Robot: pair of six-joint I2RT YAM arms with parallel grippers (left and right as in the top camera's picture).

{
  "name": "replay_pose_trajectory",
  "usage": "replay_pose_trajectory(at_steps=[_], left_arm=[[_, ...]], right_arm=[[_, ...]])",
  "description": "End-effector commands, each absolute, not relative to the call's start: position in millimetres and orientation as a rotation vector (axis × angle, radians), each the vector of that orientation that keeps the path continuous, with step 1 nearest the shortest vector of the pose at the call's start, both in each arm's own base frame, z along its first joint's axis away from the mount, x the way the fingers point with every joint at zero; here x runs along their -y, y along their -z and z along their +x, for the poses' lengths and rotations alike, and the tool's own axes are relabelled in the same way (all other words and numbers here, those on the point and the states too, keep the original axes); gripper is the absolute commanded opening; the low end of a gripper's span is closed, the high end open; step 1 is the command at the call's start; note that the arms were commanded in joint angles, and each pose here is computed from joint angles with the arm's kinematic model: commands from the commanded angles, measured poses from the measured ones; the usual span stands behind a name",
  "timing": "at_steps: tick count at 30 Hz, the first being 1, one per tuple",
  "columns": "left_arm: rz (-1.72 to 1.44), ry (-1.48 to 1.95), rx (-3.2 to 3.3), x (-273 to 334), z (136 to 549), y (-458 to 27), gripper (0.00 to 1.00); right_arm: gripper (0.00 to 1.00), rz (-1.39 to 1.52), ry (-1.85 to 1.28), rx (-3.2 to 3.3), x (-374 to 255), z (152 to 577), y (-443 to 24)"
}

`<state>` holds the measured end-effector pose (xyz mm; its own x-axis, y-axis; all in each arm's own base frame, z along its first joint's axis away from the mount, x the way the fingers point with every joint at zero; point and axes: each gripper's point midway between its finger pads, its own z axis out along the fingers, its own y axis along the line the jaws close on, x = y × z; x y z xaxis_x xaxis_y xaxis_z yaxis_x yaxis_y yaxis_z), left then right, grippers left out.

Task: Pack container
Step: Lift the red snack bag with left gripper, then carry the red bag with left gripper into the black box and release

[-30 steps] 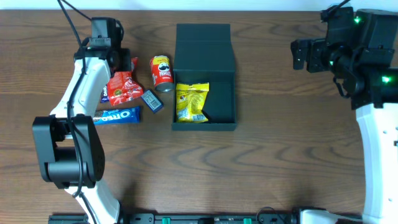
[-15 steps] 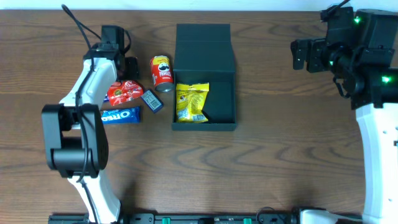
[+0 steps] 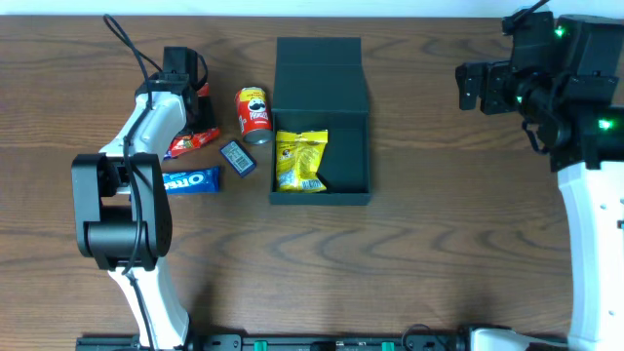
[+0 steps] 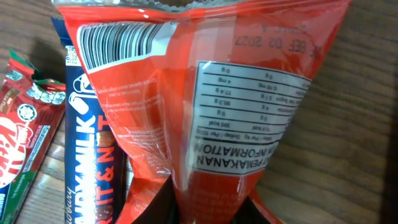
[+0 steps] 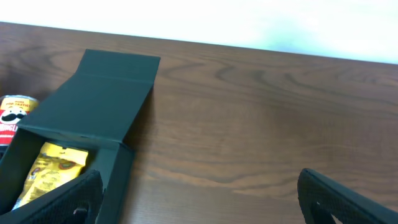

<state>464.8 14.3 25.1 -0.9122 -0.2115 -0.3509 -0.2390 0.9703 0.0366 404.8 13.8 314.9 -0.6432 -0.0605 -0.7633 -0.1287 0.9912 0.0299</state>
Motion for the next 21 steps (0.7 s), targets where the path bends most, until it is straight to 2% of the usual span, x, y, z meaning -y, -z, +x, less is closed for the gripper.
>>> replay_pose_trajectory(at_steps=[1, 3, 7, 14, 17, 21], left_arm=[[-0.341, -0.1, -2.808, -13, 463, -14, 0.1], [-0.341, -0.101, -2.807, -13, 465, -20, 0.06], [-0.341, -0.106, -2.777, -14, 475, -46, 0.06], [-0.295, -0.062, -2.578, -6, 500, -139, 0.06], [-0.211, -0.053, -2.533, 9, 497, -166, 0.06], [-0.11, -0.02, -2.55, 46, 483, -177, 0.06]], right_arm=[[0.99, -0.111, -0.112, -2.273, -13, 405, -315], [0.99, -0.11, -0.111, -2.273, -13, 405, -315], [0.99, -0.094, -0.078, -2.275, -8, 406, -314], [0.99, -0.09, -0.068, -2.264, -6, 408, -316], [0.99, -0.08, -0.064, -2.26, -3, 408, -317], [0.99, 0.017, -0.059, -2.26, 12, 409, -318]])
